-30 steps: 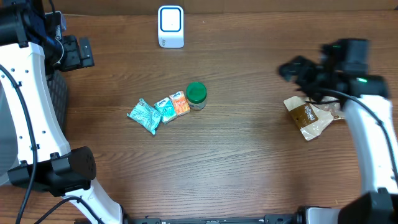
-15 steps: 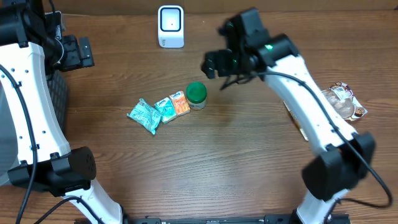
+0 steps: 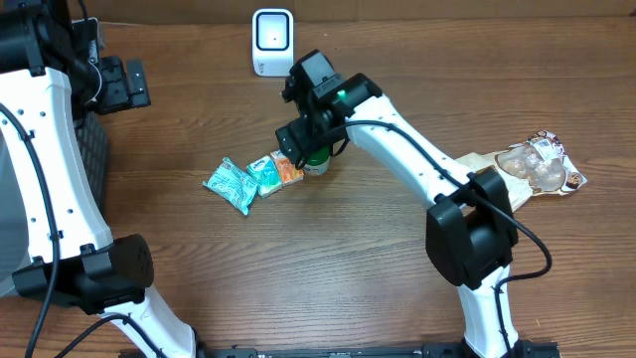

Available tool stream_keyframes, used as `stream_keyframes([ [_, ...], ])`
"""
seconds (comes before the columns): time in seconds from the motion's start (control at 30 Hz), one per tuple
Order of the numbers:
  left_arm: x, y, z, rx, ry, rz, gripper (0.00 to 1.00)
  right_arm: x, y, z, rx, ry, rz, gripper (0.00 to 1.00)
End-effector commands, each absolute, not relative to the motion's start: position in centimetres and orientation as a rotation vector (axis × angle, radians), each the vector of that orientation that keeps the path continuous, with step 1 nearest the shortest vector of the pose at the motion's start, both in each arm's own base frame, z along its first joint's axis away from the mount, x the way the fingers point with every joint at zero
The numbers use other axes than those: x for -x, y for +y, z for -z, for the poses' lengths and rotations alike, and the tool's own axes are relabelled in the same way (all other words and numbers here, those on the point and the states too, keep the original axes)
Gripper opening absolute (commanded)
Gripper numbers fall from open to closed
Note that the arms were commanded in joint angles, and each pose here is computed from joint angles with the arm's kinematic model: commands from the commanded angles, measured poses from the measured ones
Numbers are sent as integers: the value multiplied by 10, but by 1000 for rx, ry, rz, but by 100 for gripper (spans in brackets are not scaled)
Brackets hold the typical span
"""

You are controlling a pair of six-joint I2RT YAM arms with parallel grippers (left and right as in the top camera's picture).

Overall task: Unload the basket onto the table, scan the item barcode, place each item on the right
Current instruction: 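Release the bag and swing the right gripper toward the green-lidded jar, then lower the right gripper over the green-lidded jar and align with it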

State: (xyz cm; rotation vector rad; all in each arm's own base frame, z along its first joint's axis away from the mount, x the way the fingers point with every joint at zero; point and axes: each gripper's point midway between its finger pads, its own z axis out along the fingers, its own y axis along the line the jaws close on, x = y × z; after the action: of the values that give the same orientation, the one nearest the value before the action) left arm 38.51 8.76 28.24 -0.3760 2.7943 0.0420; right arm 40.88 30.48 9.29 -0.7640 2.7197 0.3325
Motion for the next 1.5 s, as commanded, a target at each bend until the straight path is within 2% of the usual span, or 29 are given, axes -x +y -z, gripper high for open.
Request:
stream_keyframes([
  [0.0,-384,89,-284,356,2792,-47,100,-411,301,-75,773,2759,-297,100],
  [0.27,-384,89,-284,356,2792,-47,100,-400,293,-62,782,2829,-269,85],
  [0.37,-384,89,-284,356,2792,-47,100,-402,287,-61,771,2839,-248,69],
  [0.43,-384,89,-284,356,2792,-47,99,-404,283,-62,757,2843,-247,63],
  [0.57,-384,89,-284,356,2792,-47,100,-406,274,-63,733,2862,-239,59],
  [0.8,-384,89,-284,356,2792,-47,100,-407,259,-72,796,2849,-222,58],
  [1.0,-384,89,-284,356,2792,-47,100,-389,248,-74,1357,2692,-162,60],
  [1.2,-384,89,-284,356,2792,-47,100,-383,245,-73,1717,2495,-139,66],
  [1.27,-384,89,-284,356,2792,-47,100,-383,245,-73,1893,2357,-127,66],
  [1.47,-384,89,-284,356,2792,-47,100,-382,243,-73,2171,2100,-106,66],
])
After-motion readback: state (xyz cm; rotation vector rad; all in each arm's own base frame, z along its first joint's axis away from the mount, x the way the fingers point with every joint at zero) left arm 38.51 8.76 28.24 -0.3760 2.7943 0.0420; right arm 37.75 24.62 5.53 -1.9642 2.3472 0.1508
